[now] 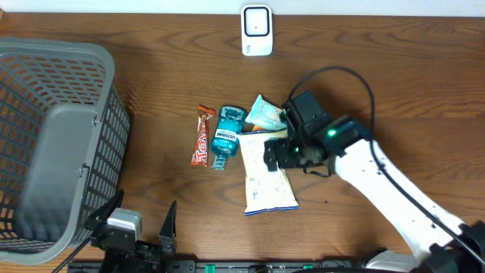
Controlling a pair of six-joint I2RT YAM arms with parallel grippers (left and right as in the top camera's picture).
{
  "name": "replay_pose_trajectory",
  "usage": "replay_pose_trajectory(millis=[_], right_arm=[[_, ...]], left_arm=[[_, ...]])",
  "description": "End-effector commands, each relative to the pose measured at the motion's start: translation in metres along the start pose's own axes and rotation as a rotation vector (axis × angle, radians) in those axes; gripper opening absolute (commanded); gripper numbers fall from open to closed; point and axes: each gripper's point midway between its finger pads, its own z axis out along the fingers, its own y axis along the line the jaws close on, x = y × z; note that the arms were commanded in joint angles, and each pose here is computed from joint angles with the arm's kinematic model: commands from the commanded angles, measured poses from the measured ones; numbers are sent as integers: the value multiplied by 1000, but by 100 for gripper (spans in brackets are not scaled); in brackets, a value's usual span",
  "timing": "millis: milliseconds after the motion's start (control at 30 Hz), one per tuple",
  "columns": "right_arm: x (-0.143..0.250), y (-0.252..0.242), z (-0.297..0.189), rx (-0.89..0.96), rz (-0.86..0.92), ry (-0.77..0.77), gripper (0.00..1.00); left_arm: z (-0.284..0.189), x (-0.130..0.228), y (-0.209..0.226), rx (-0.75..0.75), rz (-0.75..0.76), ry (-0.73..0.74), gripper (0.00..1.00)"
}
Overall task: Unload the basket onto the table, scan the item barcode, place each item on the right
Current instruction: 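Drag the white bag left toward the mouthwash with the right gripper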
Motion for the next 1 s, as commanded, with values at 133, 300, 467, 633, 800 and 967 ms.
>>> replay_pose_trajectory(millis=[133,300,467,633,800,967], right_arm=[[43,-5,51,-180,34,156,96],[43,-18,63,-200,107,142,99],[49,-5,83,-340,165,184,95],[68,-9,109,-309,216,295,86],[87,-21,131,-263,269,390,48],[80,-14,145,-345,267,382,1]], left_arm=[[0,-1,0,1,-1,-4,100],[0,-1,0,1,-1,-4,100],[0,-1,0,1,-1,-4,100],[0,-1,0,1,-1,-4,100],[0,-1,0,1,-1,-4,100],[0,-1,0,1,-1,-4,100]])
